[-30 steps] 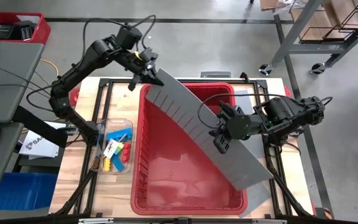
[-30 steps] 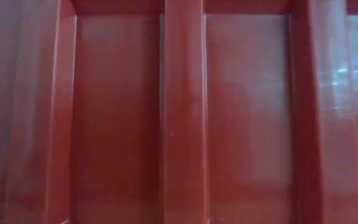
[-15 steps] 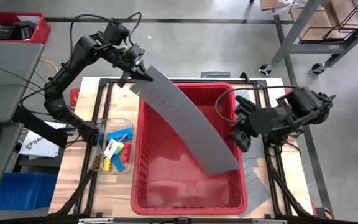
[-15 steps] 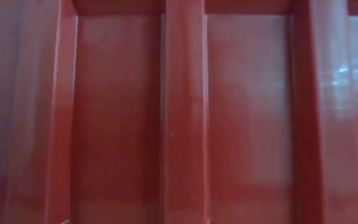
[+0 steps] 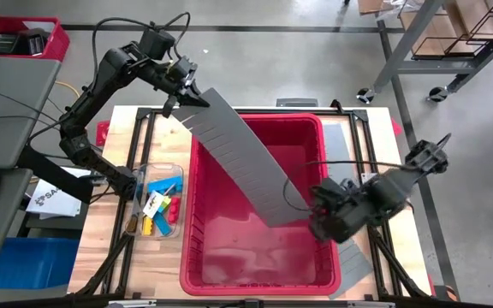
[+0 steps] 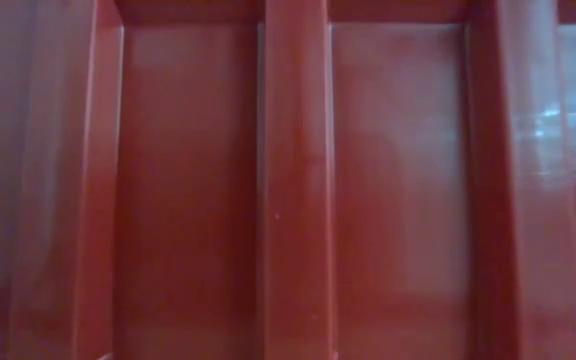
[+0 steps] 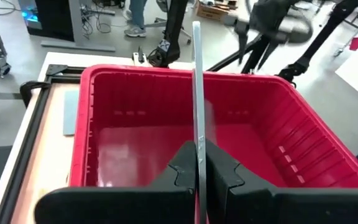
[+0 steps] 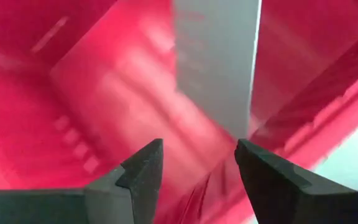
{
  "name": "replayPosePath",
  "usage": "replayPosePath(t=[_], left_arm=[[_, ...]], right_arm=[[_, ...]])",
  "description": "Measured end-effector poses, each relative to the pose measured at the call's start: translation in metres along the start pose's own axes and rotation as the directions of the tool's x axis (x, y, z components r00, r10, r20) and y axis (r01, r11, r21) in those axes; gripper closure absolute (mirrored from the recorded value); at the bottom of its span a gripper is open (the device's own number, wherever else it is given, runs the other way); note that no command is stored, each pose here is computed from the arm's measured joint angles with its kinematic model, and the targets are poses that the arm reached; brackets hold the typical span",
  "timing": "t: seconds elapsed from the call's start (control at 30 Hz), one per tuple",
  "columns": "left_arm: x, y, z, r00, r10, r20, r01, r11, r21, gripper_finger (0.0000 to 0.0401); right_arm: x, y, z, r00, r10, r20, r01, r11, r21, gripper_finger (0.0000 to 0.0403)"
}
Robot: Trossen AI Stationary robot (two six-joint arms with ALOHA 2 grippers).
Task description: Sort Items/Unsort Items
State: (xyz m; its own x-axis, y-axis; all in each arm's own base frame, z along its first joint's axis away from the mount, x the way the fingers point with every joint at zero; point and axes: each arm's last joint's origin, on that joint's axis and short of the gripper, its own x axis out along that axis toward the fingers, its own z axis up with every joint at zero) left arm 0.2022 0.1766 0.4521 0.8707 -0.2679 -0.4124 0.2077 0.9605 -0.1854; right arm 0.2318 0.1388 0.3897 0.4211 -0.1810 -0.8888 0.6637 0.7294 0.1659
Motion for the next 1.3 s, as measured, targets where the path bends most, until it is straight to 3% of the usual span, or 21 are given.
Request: replayPosePath(t=[0.2,0.4,0.53,0.77,1.0,1.2,1.3], left_arm=[[-0.003,-0.005,0.001,1.0,-0.013,0.014,0.013,1.0,0.005,0.0401],[-0.008,-0.013,0.003,1.0,-0.006,0.025,0.005,1.0,0.022,0.0401],[-0.013,-0.02,0.005,0.999,-0.002,0.036,0.001,0.999,0.038,0.0401],[-0.019,-0.028,0.006,0.999,0.004,0.046,-0.006,0.999,0.031,0.0401],[-0.022,-0.033,0.007,0.999,0.007,0.052,-0.01,0.999,0.04,0.0401],[-0.022,-0.033,0.007,0.999,0.013,0.051,-0.015,0.999,0.041,0.0401],[-0.022,-0.032,0.007,0.999,0.016,0.049,-0.018,0.999,0.041,0.0401]], right_arm=[[0.047,-0.014,0.022,0.991,-0.136,0.01,0.137,0.99,-0.033,0.0206],[0.079,-0.022,0.048,0.996,-0.077,-0.036,0.07,0.982,-0.177,0.0206],[0.082,-0.031,0.059,0.995,-0.082,-0.056,0.065,0.964,-0.256,0.0206],[0.073,-0.045,0.071,0.997,-0.082,-0.005,0.077,0.961,-0.266,0.0206],[0.077,-0.044,0.081,1.0,0.003,-0.028,-0.012,0.944,-0.33,0.0206],[0.099,-0.056,0.082,0.997,-0.027,-0.067,0.004,0.95,-0.312,0.0206],[0.116,-0.058,0.077,0.991,0.021,-0.132,-0.06,0.953,-0.298,0.0206]])
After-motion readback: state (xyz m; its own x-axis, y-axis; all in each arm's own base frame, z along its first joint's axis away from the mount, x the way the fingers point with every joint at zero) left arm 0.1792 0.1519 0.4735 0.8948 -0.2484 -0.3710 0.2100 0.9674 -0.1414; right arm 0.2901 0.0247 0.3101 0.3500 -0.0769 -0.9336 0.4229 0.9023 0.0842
